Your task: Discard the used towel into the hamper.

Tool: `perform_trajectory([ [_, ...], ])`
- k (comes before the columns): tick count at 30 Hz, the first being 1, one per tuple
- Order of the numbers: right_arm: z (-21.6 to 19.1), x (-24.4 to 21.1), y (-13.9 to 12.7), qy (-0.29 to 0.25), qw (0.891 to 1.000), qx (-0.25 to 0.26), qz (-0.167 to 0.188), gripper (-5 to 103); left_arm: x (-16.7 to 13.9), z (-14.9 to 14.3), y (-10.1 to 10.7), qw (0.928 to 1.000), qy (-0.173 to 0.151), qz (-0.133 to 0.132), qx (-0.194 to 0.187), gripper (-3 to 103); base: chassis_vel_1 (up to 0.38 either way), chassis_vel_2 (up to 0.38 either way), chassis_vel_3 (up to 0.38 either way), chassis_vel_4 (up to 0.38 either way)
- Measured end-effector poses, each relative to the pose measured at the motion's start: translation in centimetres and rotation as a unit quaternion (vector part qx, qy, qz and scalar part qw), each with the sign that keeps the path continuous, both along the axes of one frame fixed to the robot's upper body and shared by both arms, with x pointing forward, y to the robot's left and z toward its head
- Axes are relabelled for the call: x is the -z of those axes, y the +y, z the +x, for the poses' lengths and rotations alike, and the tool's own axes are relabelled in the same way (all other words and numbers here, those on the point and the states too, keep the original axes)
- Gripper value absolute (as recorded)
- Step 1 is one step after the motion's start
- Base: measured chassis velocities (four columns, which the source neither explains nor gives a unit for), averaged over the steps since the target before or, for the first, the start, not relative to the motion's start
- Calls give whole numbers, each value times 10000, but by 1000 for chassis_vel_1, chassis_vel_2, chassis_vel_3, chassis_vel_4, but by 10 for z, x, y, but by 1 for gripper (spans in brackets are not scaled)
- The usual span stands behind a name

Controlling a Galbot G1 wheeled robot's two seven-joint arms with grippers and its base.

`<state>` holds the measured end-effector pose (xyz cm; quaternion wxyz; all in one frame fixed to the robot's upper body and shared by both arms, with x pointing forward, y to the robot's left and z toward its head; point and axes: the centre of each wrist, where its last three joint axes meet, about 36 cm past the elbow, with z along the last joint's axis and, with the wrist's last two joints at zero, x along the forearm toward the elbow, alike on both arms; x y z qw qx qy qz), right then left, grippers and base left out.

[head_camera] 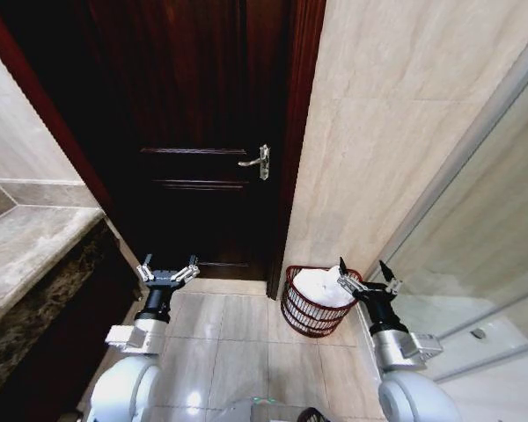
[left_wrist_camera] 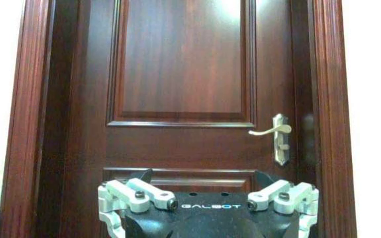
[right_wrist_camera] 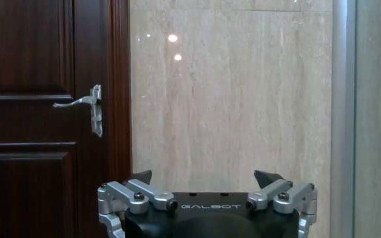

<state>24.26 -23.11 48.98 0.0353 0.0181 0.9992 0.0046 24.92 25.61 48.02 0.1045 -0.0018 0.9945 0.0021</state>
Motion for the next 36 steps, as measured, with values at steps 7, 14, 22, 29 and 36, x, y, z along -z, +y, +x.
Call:
perform_trajectory([
  [7,0,-2,0,-12,10000,-5,-2,100,-2,0,2,10000,-32,-10,-49,100,0,0,0,0],
  [14,0,-2,2,6,10000,-47,-14,100,-3,-1,0,9999,-59,-63,-63,100,0,0,0,0],
  [22,0,-5,3,12,10000,-64,-24,100,-3,-1,1,10000,-52,-49,-58,100,0,0,0,0],
  [29,1,-6,3,8,10000,-54,-22,100,-2,-1,2,10000,-46,-51,-35,100,0,0,0,0],
  [36,1,-7,3,-5,10000,-36,-20,100,-1,0,2,10000,-44,-70,-20,100,0,0,0,0],
])
